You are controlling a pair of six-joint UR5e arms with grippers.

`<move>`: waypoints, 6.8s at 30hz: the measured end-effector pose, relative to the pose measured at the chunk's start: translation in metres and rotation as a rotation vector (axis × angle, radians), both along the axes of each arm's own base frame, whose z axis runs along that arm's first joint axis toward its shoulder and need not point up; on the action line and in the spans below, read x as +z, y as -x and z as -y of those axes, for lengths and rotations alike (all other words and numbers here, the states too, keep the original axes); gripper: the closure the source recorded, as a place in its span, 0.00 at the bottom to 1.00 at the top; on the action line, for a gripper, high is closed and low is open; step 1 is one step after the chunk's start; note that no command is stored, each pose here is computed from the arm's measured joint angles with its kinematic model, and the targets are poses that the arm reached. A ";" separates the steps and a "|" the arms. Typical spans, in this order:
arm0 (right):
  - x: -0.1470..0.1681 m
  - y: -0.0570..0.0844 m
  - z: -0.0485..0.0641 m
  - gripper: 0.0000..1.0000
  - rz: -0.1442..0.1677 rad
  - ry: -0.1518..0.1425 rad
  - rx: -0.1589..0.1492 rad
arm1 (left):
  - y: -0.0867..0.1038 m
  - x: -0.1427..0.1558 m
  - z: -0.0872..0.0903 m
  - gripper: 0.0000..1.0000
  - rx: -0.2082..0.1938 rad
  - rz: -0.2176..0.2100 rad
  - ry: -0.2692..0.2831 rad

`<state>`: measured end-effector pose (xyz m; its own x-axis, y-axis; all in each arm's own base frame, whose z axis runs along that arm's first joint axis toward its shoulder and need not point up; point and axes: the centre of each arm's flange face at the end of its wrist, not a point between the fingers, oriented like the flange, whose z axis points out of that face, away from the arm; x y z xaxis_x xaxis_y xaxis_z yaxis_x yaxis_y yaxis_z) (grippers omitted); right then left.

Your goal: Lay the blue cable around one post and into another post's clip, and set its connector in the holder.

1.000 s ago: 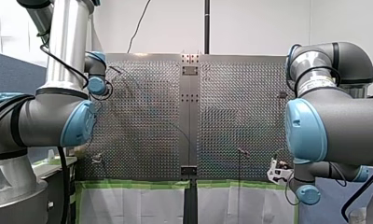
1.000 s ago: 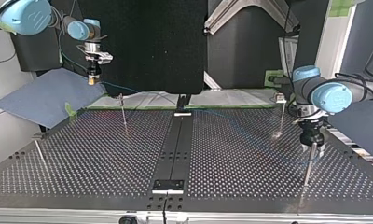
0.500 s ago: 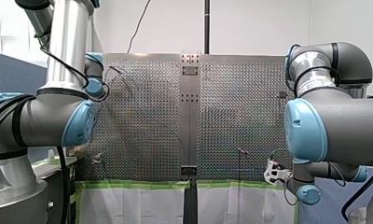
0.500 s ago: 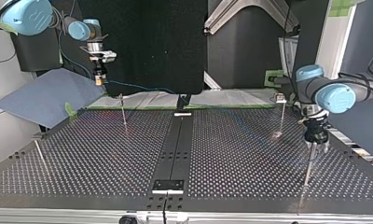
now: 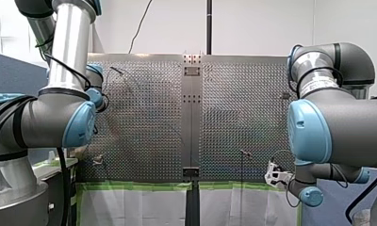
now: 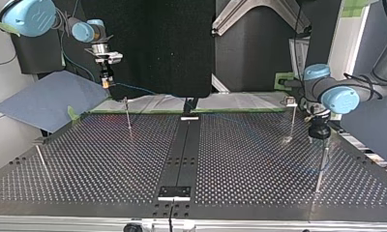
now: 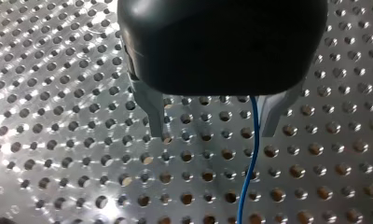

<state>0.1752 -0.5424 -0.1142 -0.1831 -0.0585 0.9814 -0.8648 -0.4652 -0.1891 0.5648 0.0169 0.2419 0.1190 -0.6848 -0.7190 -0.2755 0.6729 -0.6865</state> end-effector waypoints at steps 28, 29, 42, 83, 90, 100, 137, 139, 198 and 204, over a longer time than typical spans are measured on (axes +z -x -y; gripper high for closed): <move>-0.001 -0.007 -0.003 1.00 0.000 -0.007 0.014 | 0.052 -0.046 0.012 0.02 -0.034 -0.053 0.029; -0.001 -0.008 -0.003 1.00 0.000 -0.007 0.014 | 0.055 -0.045 0.014 0.02 -0.037 -0.048 0.025; -0.001 -0.012 -0.006 1.00 0.001 -0.016 0.022 | 0.103 -0.033 0.036 0.02 -0.108 -0.109 -0.037; -0.001 -0.017 -0.002 1.00 0.003 -0.029 0.030 | 0.124 0.241 0.037 0.02 0.020 0.100 -0.470; -0.002 -0.017 -0.002 1.00 0.004 -0.034 0.030 | 0.145 0.288 0.053 0.02 0.007 0.145 -0.539; -0.002 -0.017 -0.002 1.00 0.004 -0.036 0.030 | 0.187 0.355 0.076 0.02 0.006 0.215 -0.614; -0.002 -0.020 -0.005 1.00 0.002 -0.044 0.037 | 0.213 0.313 0.115 0.02 -0.151 -0.104 -0.547; -0.002 -0.020 -0.005 1.00 0.001 -0.044 0.037 | 0.214 0.310 0.116 0.02 -0.157 -0.122 -0.544; -0.002 -0.032 -0.006 1.00 0.000 -0.044 0.055 | 0.261 0.278 0.102 0.02 -0.126 -0.610 -0.511; -0.002 -0.032 -0.007 1.00 0.000 -0.044 0.055 | 0.262 0.279 0.103 0.02 -0.128 -0.606 -0.512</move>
<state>0.2072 -0.5358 -0.1162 -0.1788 -0.1121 0.9775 -0.8379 -0.5035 -0.2110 0.3025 -0.0857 0.5213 -0.4495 -0.2346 -0.8619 -0.4011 0.9152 -0.0399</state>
